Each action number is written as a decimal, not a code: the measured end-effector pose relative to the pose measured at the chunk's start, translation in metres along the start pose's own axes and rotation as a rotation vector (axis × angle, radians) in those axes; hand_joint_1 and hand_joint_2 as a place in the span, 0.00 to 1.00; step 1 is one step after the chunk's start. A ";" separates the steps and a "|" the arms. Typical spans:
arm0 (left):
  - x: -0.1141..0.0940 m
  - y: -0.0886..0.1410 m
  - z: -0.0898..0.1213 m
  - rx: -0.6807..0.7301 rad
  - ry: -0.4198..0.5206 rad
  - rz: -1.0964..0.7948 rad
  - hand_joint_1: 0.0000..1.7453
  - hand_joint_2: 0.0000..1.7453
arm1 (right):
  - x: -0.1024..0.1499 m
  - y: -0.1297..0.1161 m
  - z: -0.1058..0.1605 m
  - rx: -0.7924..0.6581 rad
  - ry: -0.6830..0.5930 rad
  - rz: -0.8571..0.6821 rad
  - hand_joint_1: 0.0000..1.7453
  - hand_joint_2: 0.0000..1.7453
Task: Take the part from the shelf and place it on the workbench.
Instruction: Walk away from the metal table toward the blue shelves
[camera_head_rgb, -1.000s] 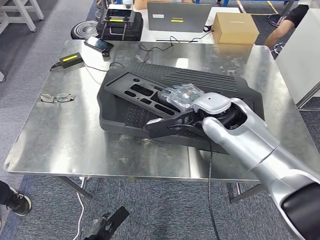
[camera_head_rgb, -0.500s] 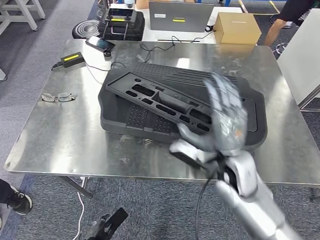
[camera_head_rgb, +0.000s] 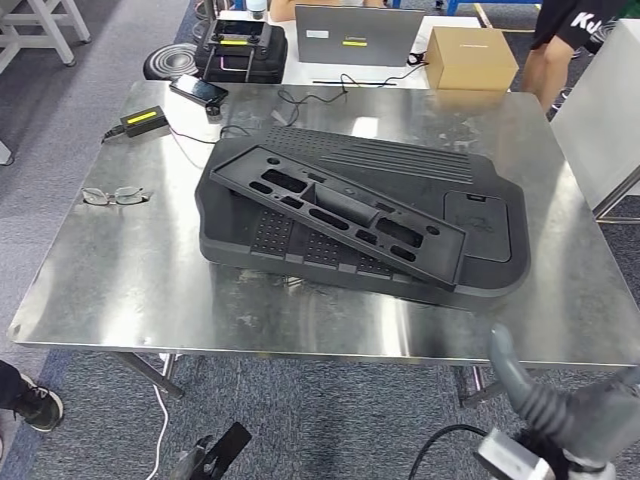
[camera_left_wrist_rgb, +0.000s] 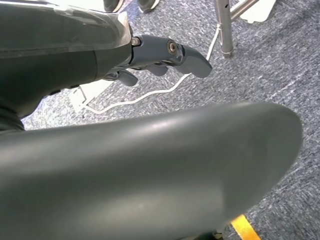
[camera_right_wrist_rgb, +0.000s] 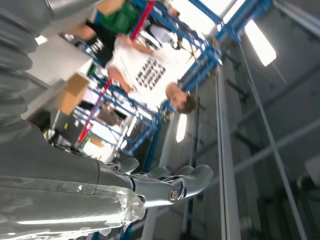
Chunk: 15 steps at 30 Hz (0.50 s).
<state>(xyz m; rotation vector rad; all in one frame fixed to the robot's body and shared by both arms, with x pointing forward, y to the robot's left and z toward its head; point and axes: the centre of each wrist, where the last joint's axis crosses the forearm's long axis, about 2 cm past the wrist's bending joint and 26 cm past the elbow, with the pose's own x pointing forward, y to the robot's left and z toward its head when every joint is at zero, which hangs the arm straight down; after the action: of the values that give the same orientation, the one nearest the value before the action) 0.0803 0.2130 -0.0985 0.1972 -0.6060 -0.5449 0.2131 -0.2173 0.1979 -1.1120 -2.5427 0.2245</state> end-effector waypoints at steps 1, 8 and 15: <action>0.000 0.000 0.000 0.001 0.000 0.000 0.00 0.00 | 0.001 -0.003 0.000 -0.012 0.004 0.006 0.00 1.00; 0.000 0.000 0.000 0.015 0.004 0.006 0.00 0.00 | 0.007 -0.013 0.002 -0.044 0.039 0.034 0.00 1.00; -0.001 0.001 0.000 0.028 0.015 0.022 0.00 0.00 | 0.008 -0.015 0.007 -0.048 0.066 0.023 0.00 1.00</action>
<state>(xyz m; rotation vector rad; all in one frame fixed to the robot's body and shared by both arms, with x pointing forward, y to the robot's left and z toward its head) 0.0801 0.2139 -0.0985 0.2204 -0.6012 -0.5136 0.1951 -0.2218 0.1981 -1.1476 -2.4908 0.1309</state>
